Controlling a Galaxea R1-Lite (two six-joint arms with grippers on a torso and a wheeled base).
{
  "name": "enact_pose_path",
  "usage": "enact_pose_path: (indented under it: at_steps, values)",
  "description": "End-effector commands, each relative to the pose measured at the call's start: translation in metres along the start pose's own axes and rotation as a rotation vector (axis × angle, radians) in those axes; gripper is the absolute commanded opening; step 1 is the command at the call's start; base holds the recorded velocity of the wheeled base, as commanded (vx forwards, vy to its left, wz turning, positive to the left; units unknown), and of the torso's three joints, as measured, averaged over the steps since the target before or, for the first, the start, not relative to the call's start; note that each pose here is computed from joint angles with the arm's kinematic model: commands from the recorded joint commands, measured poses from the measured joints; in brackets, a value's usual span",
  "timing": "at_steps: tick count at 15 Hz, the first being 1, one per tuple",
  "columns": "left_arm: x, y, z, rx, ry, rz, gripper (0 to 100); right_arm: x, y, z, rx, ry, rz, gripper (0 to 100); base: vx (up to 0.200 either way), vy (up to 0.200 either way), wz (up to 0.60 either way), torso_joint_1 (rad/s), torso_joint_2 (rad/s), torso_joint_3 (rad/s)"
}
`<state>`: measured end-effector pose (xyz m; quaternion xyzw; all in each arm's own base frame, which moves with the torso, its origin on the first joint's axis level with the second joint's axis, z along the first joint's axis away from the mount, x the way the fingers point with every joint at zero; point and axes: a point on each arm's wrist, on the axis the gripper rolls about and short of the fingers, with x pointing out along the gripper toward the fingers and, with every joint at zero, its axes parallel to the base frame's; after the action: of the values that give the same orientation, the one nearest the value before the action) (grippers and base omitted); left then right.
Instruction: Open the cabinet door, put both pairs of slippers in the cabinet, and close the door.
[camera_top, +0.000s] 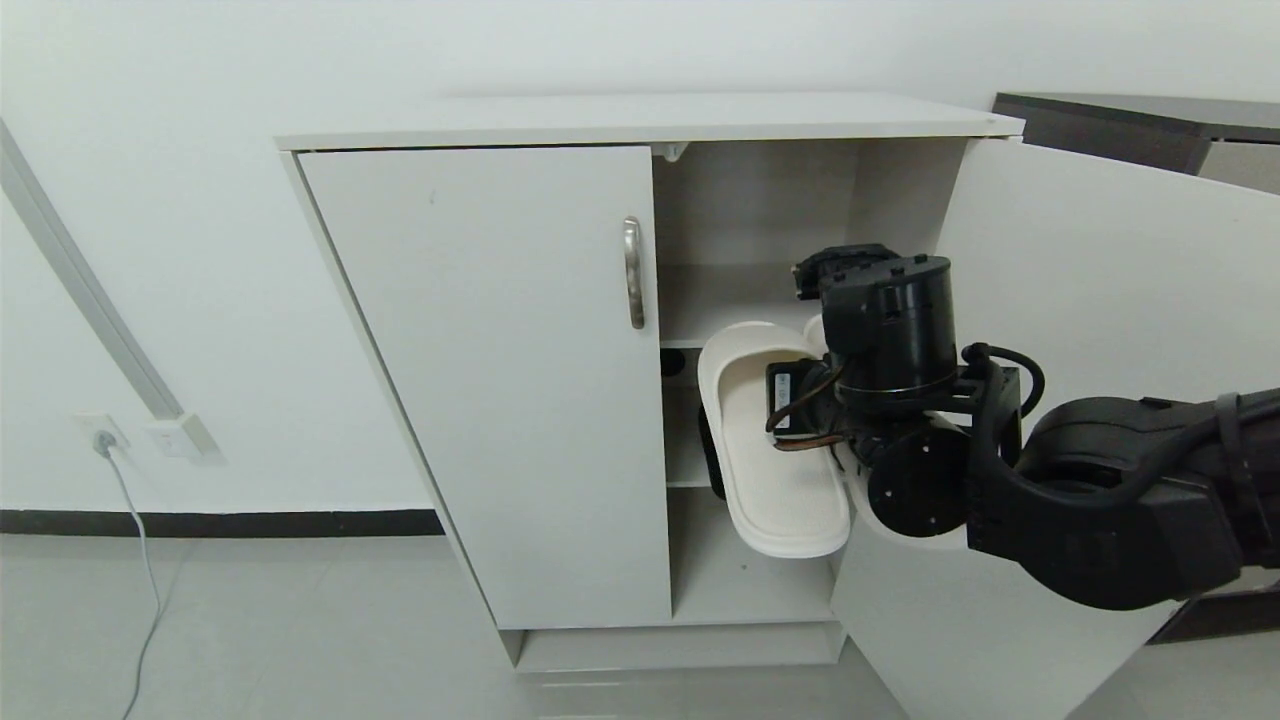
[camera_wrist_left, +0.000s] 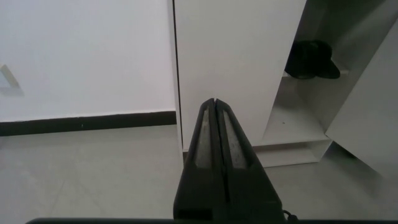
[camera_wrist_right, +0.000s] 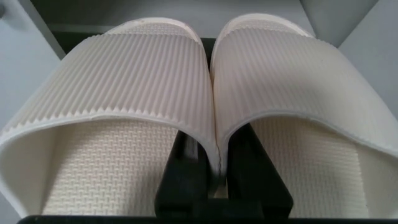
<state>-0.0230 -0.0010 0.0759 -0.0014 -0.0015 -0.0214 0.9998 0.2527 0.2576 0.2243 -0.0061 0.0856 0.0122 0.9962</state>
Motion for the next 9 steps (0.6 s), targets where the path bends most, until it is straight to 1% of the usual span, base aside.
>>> enact_pose_path:
  at_steps: [1,7,9]
  values:
    - [0.0001,0.0,0.0,0.0,0.001,0.0,0,0.0001,-0.0003,-0.0004,-0.001,0.001,-0.001,0,0.2,0.0,0.0,0.002,0.0,0.002]
    - [0.0001,0.0,0.0,0.0,0.001,0.0,0,0.0014,0.0008,-0.0015,-0.008,0.003,-0.001,0,0.2,0.0,0.0,0.003,0.0,0.004]
    - [0.0001,0.0,0.0,0.0,0.001,0.0,0,0.001,0.0012,-0.0019,-0.008,0.003,0.0,0,0.0,0.0,0.0,0.0,0.0,0.0]
